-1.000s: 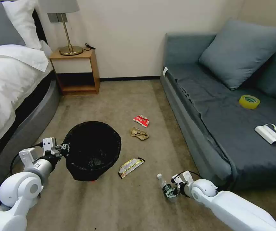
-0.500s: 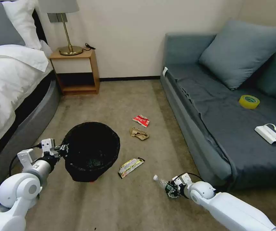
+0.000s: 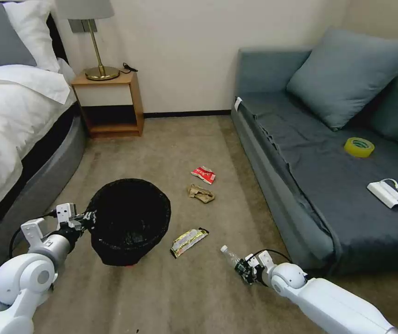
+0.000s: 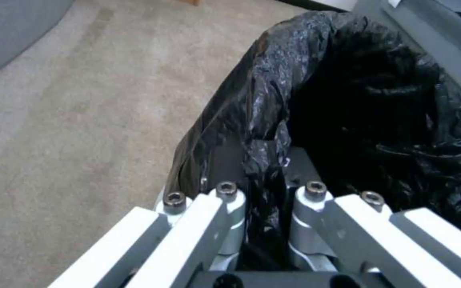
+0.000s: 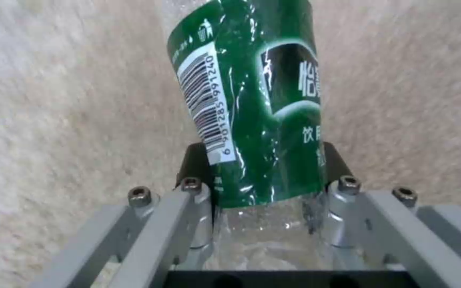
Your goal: Pick up the trash bin, then pick up the garbage on the floor and place it into the trash bin.
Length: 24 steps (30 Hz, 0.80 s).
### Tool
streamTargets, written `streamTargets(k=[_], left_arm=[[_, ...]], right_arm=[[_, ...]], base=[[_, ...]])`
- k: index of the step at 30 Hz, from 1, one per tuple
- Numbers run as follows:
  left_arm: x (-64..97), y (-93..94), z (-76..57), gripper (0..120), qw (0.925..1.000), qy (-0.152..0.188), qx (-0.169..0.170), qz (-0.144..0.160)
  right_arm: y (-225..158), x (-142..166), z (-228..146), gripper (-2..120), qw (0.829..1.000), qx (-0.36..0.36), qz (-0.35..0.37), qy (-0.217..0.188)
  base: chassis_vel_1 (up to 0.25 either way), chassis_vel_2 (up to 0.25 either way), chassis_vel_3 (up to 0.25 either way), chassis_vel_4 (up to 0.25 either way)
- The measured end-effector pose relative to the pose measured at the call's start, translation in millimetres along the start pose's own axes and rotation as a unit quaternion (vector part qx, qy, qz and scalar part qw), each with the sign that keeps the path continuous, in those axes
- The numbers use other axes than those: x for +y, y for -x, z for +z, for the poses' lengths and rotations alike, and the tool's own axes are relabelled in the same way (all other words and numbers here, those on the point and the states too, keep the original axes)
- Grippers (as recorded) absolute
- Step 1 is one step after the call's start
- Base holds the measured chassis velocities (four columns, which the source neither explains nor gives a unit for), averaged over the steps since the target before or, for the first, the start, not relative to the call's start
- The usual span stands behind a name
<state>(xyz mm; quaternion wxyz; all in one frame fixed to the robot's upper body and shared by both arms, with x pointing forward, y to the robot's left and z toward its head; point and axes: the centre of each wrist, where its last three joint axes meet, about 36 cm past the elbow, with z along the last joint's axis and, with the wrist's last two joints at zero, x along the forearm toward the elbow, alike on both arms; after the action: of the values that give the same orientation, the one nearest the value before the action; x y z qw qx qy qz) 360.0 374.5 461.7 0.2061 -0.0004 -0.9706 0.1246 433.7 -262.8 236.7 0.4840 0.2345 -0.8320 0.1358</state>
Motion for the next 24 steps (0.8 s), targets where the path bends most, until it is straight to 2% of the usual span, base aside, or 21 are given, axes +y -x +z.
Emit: streamTargets(k=[6,10,11,15,16,20,21,24], left_arm=[[0.2,-0.1,4.1,6,1.0,-0.005,0.007,-0.001],[-1.9,0.9,8.1,6,0.9999,-0.009,0.011,0.002],[-1.9,0.9,8.1,6,0.9999,-0.009,0.011,0.002],[-6.3,1.1,12.9,6,0.9997,-0.015,0.015,0.014],[-6.3,1.1,12.9,6,0.9997,-0.015,0.015,0.014],[-13.2,-0.8,20.9,6,0.9991,-0.018,0.025,0.028],[-13.2,-0.8,20.9,6,0.9991,-0.018,0.025,0.028],[-18.3,-3.0,24.8,6,0.9985,-0.018,0.03,0.041]], right_arm=[[-36,-1,-26,25,0.999,-0.052,0.006,0.0],[-91,-2,-75,25,0.99,-0.139,0.002,-0.004],[-91,-2,-75,25,0.99,-0.139,0.002,-0.004],[-156,15,-141,25,0.969,-0.244,-0.028,-0.028],[-156,15,-141,25,0.969,-0.244,-0.028,-0.028],[-197,55,-188,25,0.934,-0.335,-0.097,-0.079],[-197,55,-188,25,0.934,-0.335,-0.097,-0.079],[-214,93,-206,25,0.913,-0.359,-0.154,-0.115]], base=[[0.0,0.0,0.0,0.0],[0.0,0.0,0.0,0.0],[0.0,0.0,0.0,0.0],[0.0,0.0,0.0,0.0],[0.0,0.0,0.0,0.0],[0.0,0.0,0.0,0.0],[0.0,0.0,0.0,0.0],[0.0,0.0,0.0,0.0]])
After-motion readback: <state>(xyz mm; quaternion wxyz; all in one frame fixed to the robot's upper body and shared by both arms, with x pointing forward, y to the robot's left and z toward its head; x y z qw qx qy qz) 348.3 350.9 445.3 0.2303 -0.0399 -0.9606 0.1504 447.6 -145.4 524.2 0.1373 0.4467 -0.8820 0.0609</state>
